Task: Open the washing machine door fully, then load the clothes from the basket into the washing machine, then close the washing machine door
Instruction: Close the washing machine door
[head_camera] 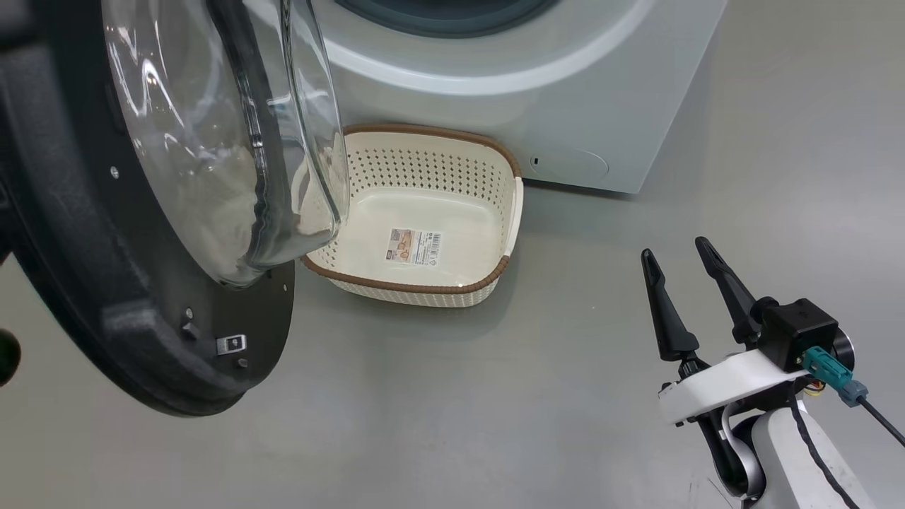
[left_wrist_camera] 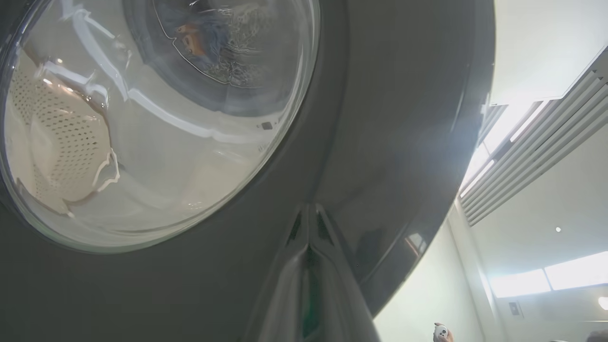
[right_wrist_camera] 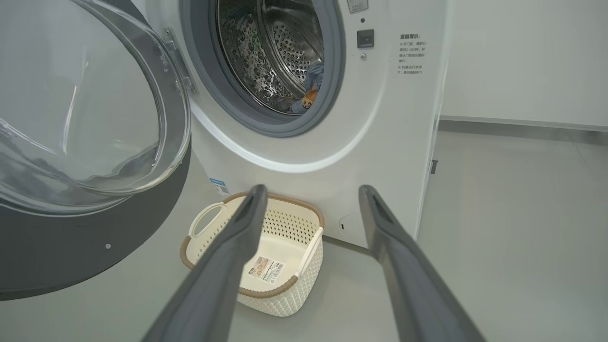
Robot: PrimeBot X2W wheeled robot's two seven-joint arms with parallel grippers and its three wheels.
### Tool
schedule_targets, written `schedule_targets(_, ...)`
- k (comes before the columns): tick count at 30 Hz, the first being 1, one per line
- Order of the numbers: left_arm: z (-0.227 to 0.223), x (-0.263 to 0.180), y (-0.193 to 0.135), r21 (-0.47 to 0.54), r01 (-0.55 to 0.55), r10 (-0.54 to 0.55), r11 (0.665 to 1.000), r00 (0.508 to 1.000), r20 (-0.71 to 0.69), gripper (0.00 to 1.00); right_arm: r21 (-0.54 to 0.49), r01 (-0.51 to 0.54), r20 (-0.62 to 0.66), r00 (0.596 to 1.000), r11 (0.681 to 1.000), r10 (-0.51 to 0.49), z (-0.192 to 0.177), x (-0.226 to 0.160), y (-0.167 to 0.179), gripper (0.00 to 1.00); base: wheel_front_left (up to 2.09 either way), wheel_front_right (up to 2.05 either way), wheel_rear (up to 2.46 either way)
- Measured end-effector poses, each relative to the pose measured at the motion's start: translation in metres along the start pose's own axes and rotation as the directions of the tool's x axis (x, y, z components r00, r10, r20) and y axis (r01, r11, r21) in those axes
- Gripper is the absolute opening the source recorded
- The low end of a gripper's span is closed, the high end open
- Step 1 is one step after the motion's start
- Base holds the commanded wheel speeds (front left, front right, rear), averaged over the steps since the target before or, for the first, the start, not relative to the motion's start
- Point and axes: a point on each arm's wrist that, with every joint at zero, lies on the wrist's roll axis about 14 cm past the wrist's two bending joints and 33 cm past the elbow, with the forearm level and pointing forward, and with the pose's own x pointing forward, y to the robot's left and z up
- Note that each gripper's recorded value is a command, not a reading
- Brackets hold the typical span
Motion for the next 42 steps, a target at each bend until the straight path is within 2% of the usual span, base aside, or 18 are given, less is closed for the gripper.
schedule_targets(7,-0.025,0.026,0.001,-0.02,0.042,-0.044,0.999,0.995,-0.092,0.0,0.0,0.059,0.025,0.998,0.998,-0.059,0.007,-0.012,-0.015,1.0,0.0,0.0,0.0)
schedule_targets(16,-0.06,0.067,-0.006,-0.061,0.141,-0.151,0.988,0.968,-0.2,0.0,-0.002,0.148,0.045,0.988,0.989,-0.147,0.014,-0.031,-0.036,1.0,0.0,0.0,0.0)
schedule_targets(26,-0.081,0.114,-0.013,-0.111,0.233,-0.252,0.966,0.943,-0.218,0.0,-0.005,0.238,0.075,0.969,0.971,-0.237,0.024,-0.048,-0.059,1.0,0.0,0.0,0.0)
schedule_targets(42,-0.089,0.181,-0.017,-0.123,0.295,-0.316,0.948,0.919,-0.235,0.0,0.007,0.379,0.087,0.922,0.925,-0.378,0.028,-0.08,-0.097,1.0,0.0,0.0,0.0)
